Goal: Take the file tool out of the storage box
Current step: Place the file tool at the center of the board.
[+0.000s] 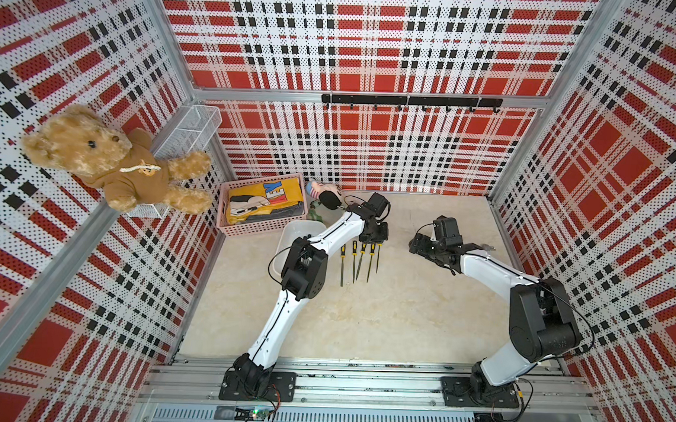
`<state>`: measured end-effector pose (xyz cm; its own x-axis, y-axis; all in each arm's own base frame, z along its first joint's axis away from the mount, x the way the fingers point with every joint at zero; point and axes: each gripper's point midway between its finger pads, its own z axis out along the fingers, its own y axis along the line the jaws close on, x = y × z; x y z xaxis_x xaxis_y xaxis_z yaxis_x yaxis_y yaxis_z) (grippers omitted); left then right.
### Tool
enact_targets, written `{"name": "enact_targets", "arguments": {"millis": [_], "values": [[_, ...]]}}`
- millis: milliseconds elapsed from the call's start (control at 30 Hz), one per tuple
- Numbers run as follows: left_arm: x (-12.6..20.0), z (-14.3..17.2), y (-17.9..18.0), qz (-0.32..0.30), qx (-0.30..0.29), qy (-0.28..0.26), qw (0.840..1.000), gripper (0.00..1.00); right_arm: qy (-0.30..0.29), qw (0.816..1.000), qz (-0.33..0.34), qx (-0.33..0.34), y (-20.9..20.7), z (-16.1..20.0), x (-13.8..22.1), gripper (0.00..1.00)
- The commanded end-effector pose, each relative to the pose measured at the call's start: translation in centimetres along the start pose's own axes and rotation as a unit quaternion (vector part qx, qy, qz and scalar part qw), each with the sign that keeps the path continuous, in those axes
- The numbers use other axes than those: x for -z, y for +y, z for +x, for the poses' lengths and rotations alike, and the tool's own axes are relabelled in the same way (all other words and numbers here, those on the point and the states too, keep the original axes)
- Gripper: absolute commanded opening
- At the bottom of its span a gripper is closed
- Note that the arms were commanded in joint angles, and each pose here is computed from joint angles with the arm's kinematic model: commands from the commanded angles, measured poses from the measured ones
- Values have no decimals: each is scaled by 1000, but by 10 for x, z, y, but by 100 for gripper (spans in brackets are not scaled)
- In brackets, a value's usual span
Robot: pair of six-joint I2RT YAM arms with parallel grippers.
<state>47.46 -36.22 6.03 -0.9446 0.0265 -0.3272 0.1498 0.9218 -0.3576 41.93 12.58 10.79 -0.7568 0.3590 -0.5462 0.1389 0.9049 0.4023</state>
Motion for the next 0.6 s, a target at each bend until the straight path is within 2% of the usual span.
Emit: {"name": "enact_targets", "arguments": {"millis": [0, 200, 567], "values": [[-8, 2, -16, 18, -5, -2, 1000, 0, -18, 1000, -5, 3, 3, -8, 8, 84], [-28, 23, -10, 2, 2, 23, 1000, 0, -15, 1000, -2, 3, 1, -6, 8, 84], [-33, 25, 0, -4, 12, 31, 999, 9, -13, 1000, -1, 2, 1, -6, 7, 84]]}}
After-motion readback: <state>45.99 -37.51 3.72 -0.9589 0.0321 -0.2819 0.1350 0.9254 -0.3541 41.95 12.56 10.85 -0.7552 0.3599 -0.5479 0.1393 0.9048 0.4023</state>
